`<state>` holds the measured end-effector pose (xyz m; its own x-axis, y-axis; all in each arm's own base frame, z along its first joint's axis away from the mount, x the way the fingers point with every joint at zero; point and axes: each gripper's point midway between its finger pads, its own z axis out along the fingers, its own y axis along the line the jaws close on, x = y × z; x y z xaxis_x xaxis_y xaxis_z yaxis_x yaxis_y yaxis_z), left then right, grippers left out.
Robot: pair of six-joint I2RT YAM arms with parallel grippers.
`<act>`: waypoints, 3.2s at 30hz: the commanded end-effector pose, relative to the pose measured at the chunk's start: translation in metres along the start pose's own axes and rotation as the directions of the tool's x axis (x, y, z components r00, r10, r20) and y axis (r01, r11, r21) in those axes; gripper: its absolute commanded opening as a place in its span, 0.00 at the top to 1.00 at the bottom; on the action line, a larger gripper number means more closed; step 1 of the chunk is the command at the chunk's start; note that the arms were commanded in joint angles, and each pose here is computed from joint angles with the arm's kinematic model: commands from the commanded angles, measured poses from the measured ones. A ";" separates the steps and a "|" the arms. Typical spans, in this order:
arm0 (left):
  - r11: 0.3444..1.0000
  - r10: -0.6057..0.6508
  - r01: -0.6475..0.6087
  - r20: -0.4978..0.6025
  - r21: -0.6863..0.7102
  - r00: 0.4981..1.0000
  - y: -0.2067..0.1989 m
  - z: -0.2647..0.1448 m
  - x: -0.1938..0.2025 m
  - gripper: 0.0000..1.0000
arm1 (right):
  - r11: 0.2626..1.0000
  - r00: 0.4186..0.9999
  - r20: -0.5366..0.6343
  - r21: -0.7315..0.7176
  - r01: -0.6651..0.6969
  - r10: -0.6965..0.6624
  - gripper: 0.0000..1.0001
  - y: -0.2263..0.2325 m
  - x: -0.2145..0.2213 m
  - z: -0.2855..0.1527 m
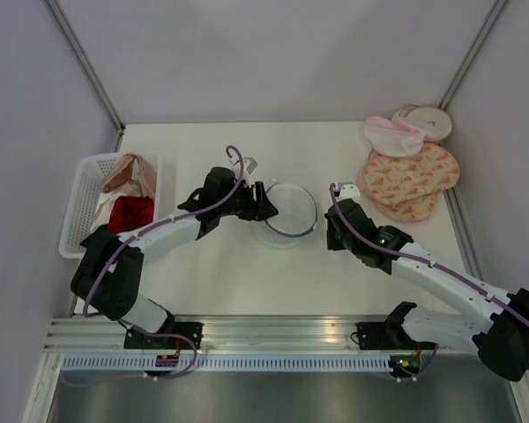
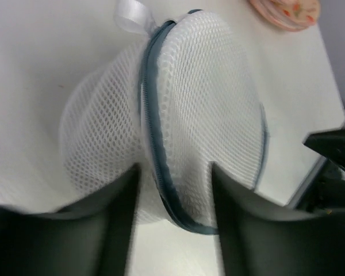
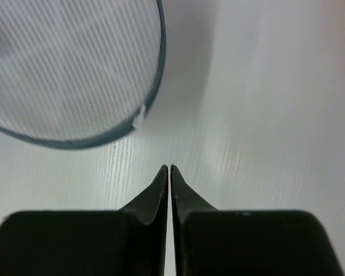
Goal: Unzip the laundry bag and remove the bra
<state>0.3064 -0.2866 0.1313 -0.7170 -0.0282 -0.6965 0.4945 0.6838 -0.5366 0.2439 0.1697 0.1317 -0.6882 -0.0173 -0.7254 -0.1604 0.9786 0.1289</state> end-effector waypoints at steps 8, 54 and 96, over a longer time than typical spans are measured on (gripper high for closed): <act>0.965 -0.203 0.238 0.255 -0.114 0.945 0.023 -0.046 -0.046 0.00 | 0.996 0.998 -0.062 -0.085 -0.039 0.034 0.76 0.020 0.028 0.008; 0.628 -0.732 0.773 0.399 0.084 0.551 -0.023 0.017 0.046 0.98 | 0.983 0.999 -0.030 -0.181 -0.023 0.018 0.75 0.036 0.039 -0.017; 0.978 -0.167 0.128 0.251 0.164 0.953 -0.085 -0.031 0.050 0.98 | 0.937 0.996 -0.079 -0.348 0.008 -0.038 0.60 0.090 0.053 0.002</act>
<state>0.2143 -0.3173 0.1382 -0.6679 -0.3147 -0.6745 0.4155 0.5942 -0.6887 0.1875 0.2522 0.0875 -0.7694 -0.1087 -0.6295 -0.3940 0.8564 0.3336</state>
